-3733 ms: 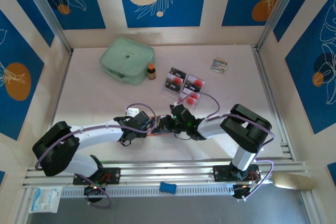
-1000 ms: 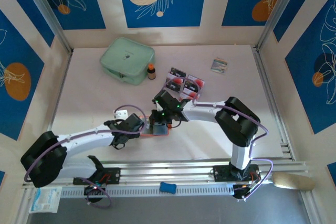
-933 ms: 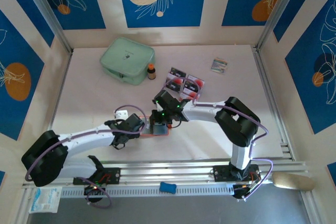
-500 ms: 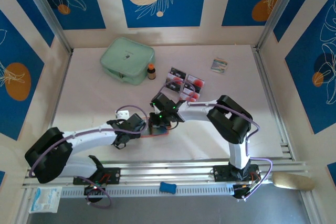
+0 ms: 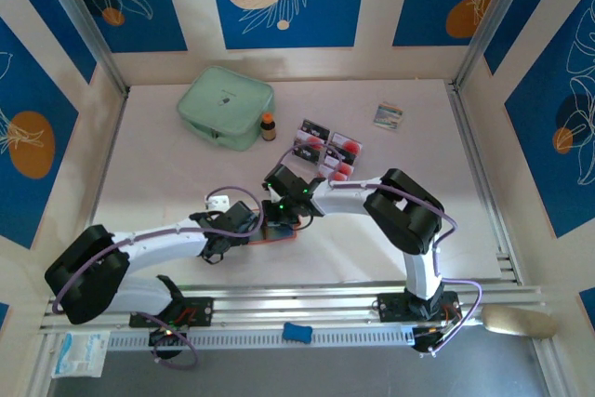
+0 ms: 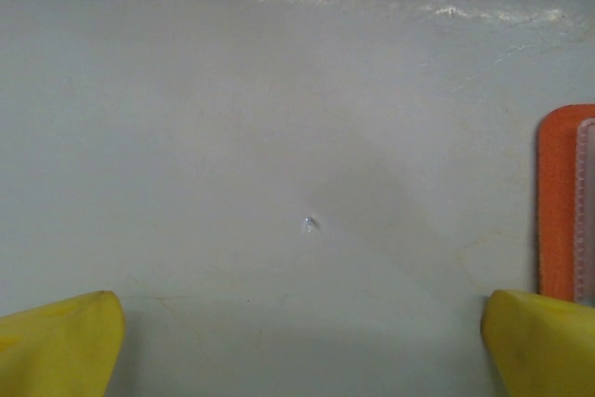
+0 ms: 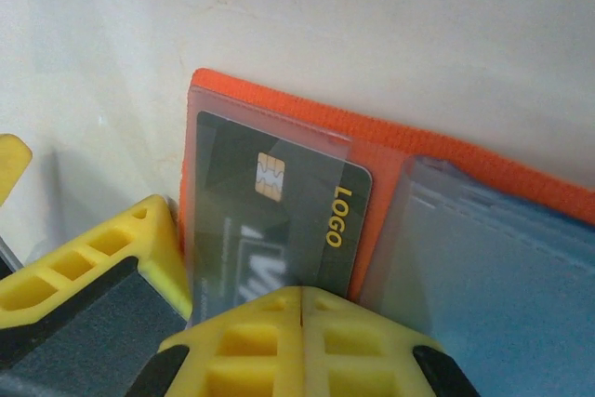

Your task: Put the credit cards into the card holder

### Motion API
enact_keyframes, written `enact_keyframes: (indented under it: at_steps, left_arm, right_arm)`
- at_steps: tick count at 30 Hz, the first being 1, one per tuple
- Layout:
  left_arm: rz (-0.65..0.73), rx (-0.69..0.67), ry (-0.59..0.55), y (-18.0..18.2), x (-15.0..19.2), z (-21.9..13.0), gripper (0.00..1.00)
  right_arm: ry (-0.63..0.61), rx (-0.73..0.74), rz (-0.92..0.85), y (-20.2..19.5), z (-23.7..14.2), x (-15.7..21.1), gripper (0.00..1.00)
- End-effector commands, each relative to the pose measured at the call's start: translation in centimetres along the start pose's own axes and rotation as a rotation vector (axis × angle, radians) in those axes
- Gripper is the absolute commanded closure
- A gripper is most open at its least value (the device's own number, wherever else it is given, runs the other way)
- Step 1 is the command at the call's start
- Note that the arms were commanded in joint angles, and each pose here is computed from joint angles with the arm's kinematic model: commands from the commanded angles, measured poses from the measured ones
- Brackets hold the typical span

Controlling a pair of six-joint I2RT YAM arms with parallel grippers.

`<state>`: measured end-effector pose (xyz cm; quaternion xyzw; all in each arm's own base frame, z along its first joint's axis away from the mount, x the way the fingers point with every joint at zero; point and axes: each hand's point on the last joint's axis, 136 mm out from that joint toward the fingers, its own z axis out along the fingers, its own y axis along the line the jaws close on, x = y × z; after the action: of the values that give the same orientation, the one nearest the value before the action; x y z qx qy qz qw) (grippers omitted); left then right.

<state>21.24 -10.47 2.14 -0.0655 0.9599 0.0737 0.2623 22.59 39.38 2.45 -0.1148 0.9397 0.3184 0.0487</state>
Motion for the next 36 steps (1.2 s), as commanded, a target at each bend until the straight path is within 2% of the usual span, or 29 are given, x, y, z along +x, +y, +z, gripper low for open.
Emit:
enact_keyframes:
  at_steps: [1,6,9,14,16,21,30,32,35,36]
  left_arm:
    - [0.000,0.007,0.005,-0.3,-0.4,-0.1,0.00]
    - [-0.005,0.024,-0.003,-0.4,-0.8,-0.7,0.00]
    - [-0.011,0.037,-0.018,-0.5,-1.3,-1.3,0.00]
    - [-0.023,0.051,-0.048,-0.3,-2.4,-2.5,0.00]
    - [-0.027,0.054,-0.063,-0.1,-2.9,-3.1,0.00]
    - [-0.047,0.064,-0.103,0.6,-4.0,-4.4,0.00]
    - [-0.056,0.078,-0.126,0.8,-4.8,-5.5,0.00]
    - [-0.055,0.083,-0.123,0.7,-4.8,-5.5,0.00]
    - [-0.051,0.089,-0.119,0.5,-4.9,-5.6,0.00]
    - [-0.050,0.092,-0.119,0.4,-5.0,-5.6,0.00]
  right_arm:
    - [0.009,-0.019,-0.022,0.9,-1.3,0.0,1.00]
    - [-0.050,0.018,-0.057,0.6,-4.6,-0.5,0.96]
    - [-0.079,0.087,-0.072,-0.7,-6.2,-0.5,0.90]
    - [-0.113,0.256,-0.085,-4.1,-8.1,-0.3,0.65]
    - [-0.113,0.317,-0.092,-5.4,-8.4,-0.1,0.60]
    - [-0.104,0.409,-0.095,-7.5,-8.3,0.3,0.59]
    - [-0.092,0.460,-0.081,-9.3,-7.4,0.3,0.62]
    - [-0.087,0.469,-0.073,-9.9,-7.3,0.4,0.70]
    - [-0.090,0.479,-0.063,-10.5,-7.7,0.4,0.93]
    - [-0.093,0.483,-0.059,-10.8,-7.9,0.4,0.97]
